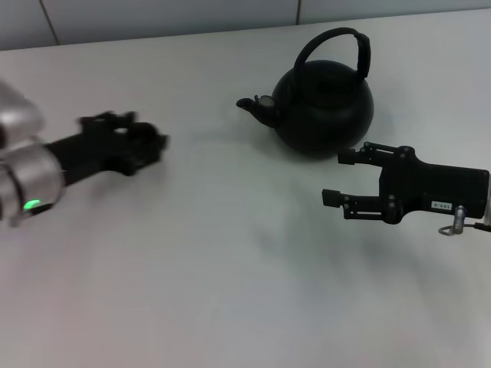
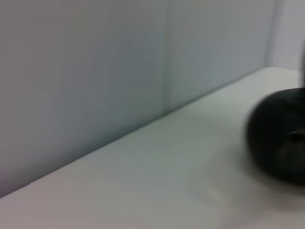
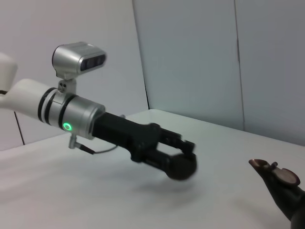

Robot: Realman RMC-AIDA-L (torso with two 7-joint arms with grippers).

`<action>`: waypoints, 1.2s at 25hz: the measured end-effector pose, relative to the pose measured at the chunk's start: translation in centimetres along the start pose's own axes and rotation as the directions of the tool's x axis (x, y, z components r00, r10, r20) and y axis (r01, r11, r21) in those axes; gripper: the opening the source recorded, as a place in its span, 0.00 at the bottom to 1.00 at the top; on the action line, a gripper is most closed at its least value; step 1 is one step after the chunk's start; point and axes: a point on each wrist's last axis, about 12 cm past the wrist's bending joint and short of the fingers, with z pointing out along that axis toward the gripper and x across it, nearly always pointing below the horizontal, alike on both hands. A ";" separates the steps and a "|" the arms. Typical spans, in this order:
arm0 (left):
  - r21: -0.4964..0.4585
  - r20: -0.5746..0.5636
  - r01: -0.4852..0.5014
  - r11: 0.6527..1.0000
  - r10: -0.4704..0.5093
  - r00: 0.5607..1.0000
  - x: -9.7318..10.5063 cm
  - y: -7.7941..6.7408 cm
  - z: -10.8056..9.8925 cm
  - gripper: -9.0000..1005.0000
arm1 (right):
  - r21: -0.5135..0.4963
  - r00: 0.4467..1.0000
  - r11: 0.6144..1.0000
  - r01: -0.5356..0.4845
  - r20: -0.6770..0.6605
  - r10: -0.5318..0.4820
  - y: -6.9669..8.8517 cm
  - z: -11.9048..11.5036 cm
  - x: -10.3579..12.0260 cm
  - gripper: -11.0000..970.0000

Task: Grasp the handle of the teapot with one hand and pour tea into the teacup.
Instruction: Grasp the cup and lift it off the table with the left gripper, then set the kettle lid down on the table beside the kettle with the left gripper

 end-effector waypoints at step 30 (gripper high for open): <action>0.097 -0.080 -0.105 0.990 0.113 0.990 -0.4 -3.3 3.3 0.74 | -0.010 1.000 1.000 0.015 -0.002 -0.016 -0.3 0.5 -0.6 0.83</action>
